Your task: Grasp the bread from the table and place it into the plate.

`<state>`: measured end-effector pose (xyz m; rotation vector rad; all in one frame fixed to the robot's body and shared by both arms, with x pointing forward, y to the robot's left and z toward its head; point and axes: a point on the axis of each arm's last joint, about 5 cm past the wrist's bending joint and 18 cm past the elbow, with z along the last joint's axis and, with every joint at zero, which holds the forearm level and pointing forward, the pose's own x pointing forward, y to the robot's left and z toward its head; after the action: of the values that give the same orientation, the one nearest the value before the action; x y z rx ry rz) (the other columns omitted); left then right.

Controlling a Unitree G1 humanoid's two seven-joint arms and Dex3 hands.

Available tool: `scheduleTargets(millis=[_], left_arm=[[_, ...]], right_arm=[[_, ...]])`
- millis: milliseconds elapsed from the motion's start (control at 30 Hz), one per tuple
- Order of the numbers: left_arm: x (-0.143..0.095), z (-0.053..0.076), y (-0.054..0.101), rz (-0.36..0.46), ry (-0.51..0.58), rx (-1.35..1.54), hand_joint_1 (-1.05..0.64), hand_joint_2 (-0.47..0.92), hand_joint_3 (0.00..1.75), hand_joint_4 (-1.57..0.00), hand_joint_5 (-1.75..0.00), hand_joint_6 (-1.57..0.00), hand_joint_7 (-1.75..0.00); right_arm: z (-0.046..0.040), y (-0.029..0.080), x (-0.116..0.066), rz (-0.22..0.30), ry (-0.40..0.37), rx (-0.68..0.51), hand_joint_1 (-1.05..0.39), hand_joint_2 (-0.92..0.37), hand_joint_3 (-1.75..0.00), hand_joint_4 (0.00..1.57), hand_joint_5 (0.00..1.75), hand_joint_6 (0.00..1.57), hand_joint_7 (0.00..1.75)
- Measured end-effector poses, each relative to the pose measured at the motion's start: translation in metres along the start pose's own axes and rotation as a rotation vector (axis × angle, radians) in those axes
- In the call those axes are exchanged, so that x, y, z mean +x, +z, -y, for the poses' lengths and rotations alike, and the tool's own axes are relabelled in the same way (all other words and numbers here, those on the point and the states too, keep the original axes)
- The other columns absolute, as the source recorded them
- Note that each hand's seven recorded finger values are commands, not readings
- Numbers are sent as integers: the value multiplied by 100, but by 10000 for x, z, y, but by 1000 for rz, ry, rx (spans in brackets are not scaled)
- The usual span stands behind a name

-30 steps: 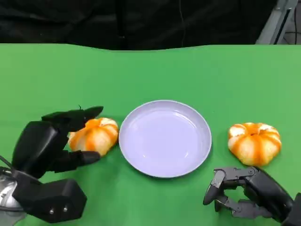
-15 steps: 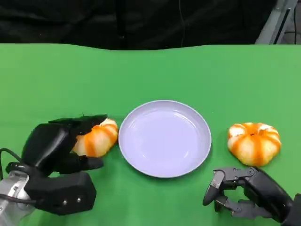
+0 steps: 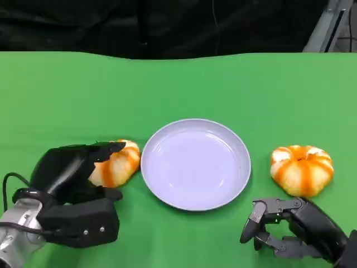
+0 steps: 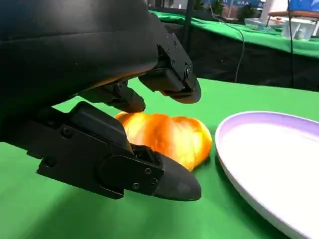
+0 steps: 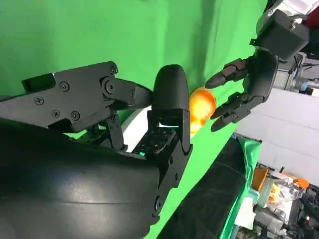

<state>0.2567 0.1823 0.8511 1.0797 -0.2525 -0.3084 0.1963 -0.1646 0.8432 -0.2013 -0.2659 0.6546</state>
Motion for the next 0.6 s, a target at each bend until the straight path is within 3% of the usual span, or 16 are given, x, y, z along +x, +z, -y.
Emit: scheduleTargets(millis=[500,600], left_arm=[[107,38,22,-55,-39,29,-87,92,26,-59,-1,-54,0],[131,44,36,-57,-45,30,-66,91,18,-61,-1,-55,0]], right_arm=[[-1,-1,-2,-3,0,2,-9,-88,-53,73,155,83,105],[-2,-1,-3,-4,0,2,-9,-89,-53,73,155,83,106]])
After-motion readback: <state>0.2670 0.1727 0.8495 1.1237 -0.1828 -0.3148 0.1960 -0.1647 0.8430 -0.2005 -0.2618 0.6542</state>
